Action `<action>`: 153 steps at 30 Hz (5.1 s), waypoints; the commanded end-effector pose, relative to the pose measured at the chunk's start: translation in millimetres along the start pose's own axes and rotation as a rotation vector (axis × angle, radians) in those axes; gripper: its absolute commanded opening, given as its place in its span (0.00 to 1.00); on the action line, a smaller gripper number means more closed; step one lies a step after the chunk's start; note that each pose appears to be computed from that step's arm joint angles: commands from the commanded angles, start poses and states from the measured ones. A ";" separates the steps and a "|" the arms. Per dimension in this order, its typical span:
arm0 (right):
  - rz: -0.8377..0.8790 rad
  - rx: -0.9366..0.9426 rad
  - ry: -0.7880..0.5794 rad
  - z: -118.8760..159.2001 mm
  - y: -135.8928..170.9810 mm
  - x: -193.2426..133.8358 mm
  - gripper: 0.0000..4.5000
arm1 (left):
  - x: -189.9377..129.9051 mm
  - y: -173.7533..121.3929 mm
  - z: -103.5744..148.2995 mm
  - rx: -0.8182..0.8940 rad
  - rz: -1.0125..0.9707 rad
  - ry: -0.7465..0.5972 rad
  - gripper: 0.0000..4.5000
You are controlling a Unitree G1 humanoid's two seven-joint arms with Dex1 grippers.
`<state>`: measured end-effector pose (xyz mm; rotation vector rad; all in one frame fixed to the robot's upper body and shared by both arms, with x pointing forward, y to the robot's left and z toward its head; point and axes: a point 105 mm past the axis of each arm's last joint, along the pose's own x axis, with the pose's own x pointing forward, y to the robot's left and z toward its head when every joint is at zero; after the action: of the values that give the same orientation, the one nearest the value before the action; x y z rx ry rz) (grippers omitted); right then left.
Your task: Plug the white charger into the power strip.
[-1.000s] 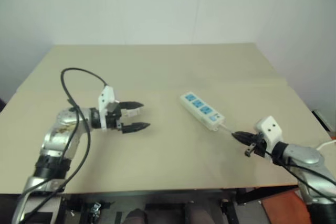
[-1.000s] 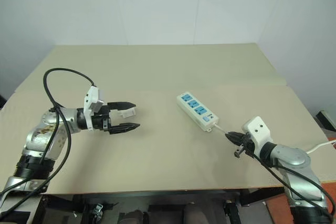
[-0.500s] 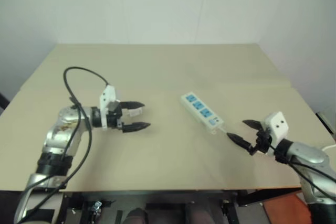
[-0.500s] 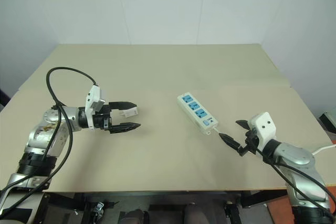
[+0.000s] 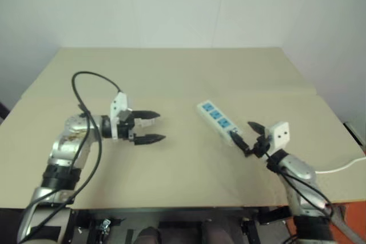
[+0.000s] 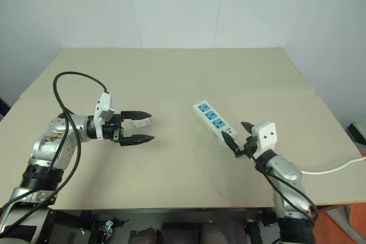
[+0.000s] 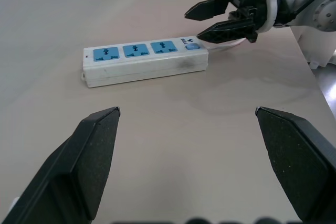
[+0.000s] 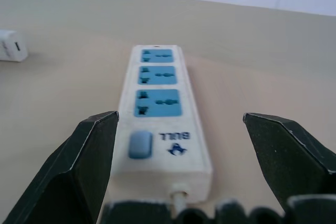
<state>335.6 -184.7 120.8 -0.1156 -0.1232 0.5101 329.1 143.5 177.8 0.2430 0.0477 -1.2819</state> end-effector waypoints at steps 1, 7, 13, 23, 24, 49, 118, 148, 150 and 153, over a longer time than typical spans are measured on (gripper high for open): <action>0.024 -0.014 -0.051 8.3 2.6 7.1 0.99 | 0.2 0.9 13.4 0.054 -0.006 -0.016 1.00; 0.041 0.005 -0.018 -6.2 5.3 10.7 0.99 | -3.3 0.7 13.1 0.053 0.008 -0.021 1.00; 0.008 0.025 -0.005 -14.4 -2.4 10.3 0.99 | -3.4 -1.4 17.1 0.057 0.004 -0.042 1.00; 0.023 0.051 -0.003 -19.8 -0.8 9.9 0.99 | -2.2 -2.8 18.5 0.061 -0.002 -0.053 1.00; 0.024 0.049 -0.001 -20.5 -0.5 10.4 0.95 | -2.1 -2.9 18.2 0.060 -0.003 -0.053 1.00; 0.642 -0.067 -0.014 29.5 19.4 -60.2 0.76 | 7.0 47.1 47.3 0.179 0.220 0.028 1.00; 0.940 -0.124 -0.001 -15.4 128.8 43.0 0.76 | 46.0 91.9 -19.8 0.128 0.176 1.147 1.00; 0.896 -0.140 0.037 -19.9 123.4 43.1 0.76 | 59.3 99.3 -0.9 0.116 0.266 1.001 0.22; 0.897 -0.138 0.037 -19.7 123.0 41.3 0.76 | 74.3 99.0 27.8 0.087 0.264 0.838 0.22; 0.905 -0.134 0.035 -18.8 122.4 38.0 0.76 | 91.7 96.3 71.9 0.041 0.248 0.585 0.22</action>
<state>315.2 -60.6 88.9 -0.3070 -0.0721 1.3970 439.1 90.3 199.0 0.6995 0.6519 -0.8867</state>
